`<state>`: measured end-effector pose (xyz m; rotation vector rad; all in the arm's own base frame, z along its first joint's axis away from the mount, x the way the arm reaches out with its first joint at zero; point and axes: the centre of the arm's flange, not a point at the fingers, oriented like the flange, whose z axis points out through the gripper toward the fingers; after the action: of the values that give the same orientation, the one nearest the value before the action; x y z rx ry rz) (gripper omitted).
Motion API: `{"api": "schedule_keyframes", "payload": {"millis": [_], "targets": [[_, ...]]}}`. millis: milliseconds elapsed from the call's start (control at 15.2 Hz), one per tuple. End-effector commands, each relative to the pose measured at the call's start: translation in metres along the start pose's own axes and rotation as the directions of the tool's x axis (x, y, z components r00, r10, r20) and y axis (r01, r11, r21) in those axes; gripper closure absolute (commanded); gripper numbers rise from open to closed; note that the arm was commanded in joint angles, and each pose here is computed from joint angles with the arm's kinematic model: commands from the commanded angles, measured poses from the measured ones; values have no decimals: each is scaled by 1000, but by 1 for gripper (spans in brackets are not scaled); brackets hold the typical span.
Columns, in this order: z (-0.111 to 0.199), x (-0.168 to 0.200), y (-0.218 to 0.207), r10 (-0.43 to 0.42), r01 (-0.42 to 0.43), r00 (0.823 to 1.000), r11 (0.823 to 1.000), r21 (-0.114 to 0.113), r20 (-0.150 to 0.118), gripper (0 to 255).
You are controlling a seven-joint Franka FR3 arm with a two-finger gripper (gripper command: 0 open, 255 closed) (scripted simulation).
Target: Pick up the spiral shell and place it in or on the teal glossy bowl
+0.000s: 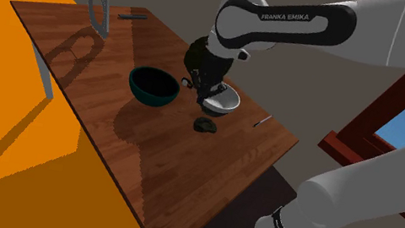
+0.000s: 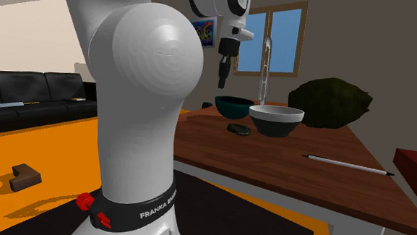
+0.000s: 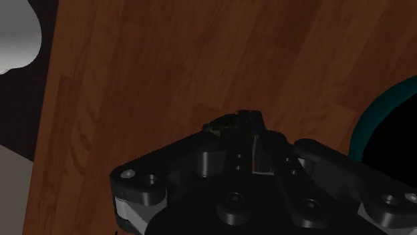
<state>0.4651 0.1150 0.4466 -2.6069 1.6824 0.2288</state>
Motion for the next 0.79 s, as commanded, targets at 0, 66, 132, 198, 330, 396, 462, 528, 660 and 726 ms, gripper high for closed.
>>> {"api": "schedule_keyframes", "payload": {"millis": [0, 66, 132, 198, 330, 396, 462, 528, 660, 726], "targets": [[0, 0, 0, 0, 0, 1000, 1000, 0, 0, 0], [9, 12, 1, 12, -12, 1000, 1000, -1, 18, 0], [19, 24, 1, 24, -24, 999, 1000, -2, 37, 0], [29, 36, 2, 36, -36, 998, 999, -4, 55, 0], [49, 59, 5, 60, -60, 994, 998, -7, 92, 0], [59, 71, 6, 72, -71, 991, 997, -9, 110, 0], [70, 82, 7, 84, -83, 988, 996, -11, 128, 0], [80, 92, 9, 96, -95, 985, 995, -14, 146, 0], [103, 113, 13, 120, -118, 976, 993, -19, 182, 0], [112, 121, 14, 129, -127, 972, 992, -21, 196, 0]]}}
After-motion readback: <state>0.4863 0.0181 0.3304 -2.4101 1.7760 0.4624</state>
